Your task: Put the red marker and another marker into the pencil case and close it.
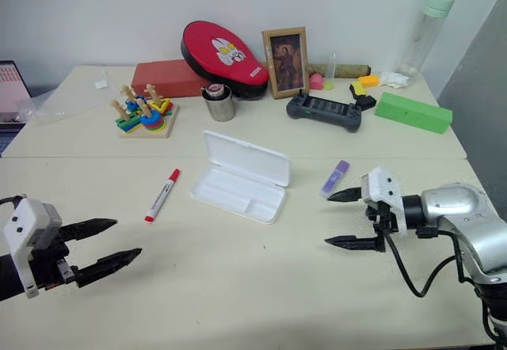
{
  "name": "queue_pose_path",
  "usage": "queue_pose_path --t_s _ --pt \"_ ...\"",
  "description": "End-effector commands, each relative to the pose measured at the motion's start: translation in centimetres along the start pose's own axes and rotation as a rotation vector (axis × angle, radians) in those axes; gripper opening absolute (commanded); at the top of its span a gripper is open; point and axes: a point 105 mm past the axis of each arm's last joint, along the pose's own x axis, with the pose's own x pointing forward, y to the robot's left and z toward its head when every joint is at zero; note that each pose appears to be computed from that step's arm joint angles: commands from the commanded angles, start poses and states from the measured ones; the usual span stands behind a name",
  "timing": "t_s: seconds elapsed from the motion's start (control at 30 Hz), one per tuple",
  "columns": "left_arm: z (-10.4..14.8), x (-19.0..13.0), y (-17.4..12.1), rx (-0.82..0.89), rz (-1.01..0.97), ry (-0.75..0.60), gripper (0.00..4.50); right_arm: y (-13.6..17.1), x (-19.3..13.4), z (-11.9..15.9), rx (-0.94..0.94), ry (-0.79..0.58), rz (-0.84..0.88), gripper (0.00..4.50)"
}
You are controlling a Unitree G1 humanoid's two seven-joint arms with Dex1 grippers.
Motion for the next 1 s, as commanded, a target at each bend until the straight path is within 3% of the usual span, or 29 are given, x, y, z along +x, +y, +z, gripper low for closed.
queue_pose_path --t_s 0.03,1.0 --pt "1.1 0.1 0.1 0.071 -0.019 -0.004 4.47 -0.3 1.3 1.4 -0.100 -0.030 0.041 4.44" --pt "1.5 0.5 0.8 0.092 -0.001 -0.025 4.47 -0.9 11.1 0.9 -0.361 0.025 0.173 4.44"
